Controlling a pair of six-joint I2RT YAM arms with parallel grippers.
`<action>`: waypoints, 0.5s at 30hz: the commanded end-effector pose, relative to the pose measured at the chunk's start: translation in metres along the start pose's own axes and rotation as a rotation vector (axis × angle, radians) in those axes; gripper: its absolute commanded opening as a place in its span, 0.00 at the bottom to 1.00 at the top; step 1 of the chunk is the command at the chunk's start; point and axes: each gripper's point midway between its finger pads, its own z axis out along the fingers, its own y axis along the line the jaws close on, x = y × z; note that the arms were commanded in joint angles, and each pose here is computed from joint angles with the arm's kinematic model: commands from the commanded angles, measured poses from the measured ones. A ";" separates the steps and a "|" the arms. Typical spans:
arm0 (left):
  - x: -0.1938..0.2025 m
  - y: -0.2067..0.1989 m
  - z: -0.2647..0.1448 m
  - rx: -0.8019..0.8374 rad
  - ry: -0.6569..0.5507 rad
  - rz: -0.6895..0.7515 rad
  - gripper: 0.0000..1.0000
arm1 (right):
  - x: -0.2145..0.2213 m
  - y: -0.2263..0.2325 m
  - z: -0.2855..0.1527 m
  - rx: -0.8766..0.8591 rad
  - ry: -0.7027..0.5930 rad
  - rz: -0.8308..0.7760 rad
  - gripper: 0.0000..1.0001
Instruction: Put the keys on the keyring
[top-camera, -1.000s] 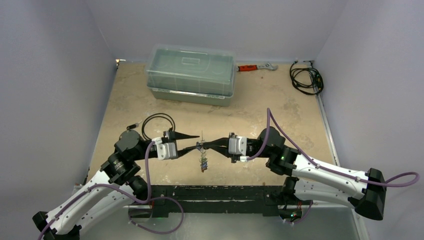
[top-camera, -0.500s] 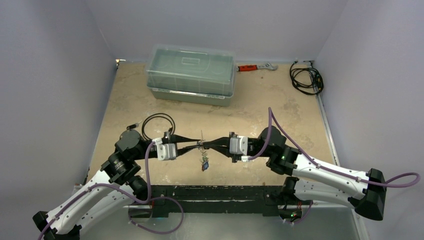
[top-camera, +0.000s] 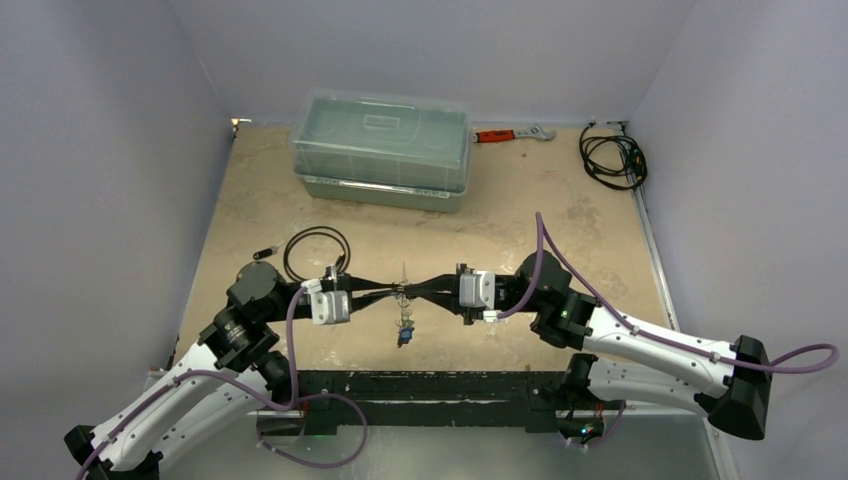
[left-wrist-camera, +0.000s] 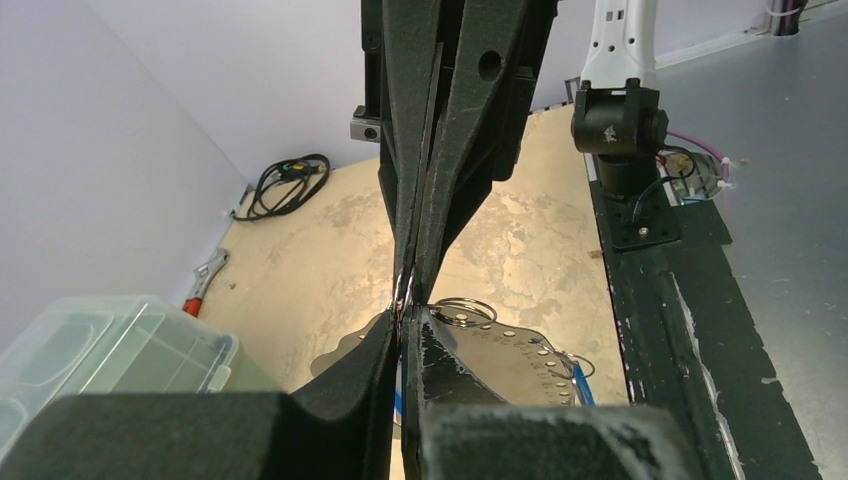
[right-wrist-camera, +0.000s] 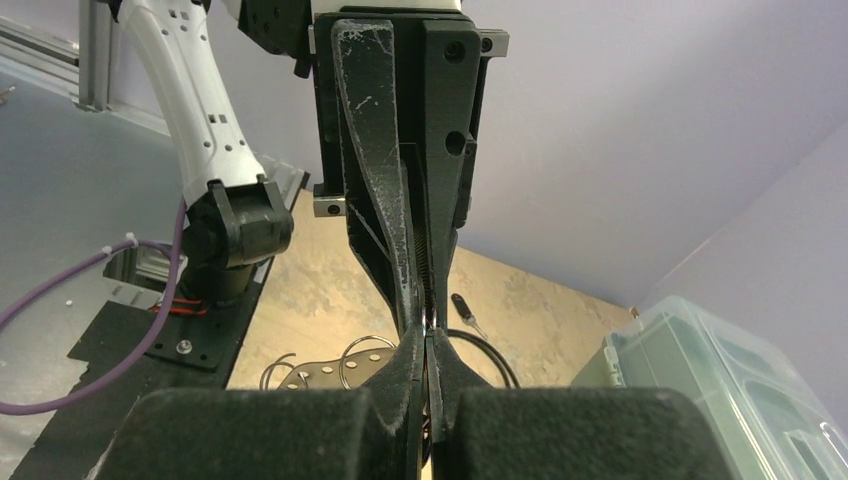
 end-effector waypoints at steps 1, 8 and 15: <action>0.002 0.016 -0.005 -0.084 0.036 0.026 0.00 | -0.048 -0.022 0.003 0.065 -0.133 -0.036 0.00; 0.006 0.023 -0.006 -0.121 0.067 0.017 0.00 | -0.038 -0.032 0.002 0.121 -0.071 -0.005 0.25; 0.008 0.026 -0.008 -0.138 0.084 0.012 0.00 | -0.030 -0.056 -0.011 0.231 0.072 -0.023 0.52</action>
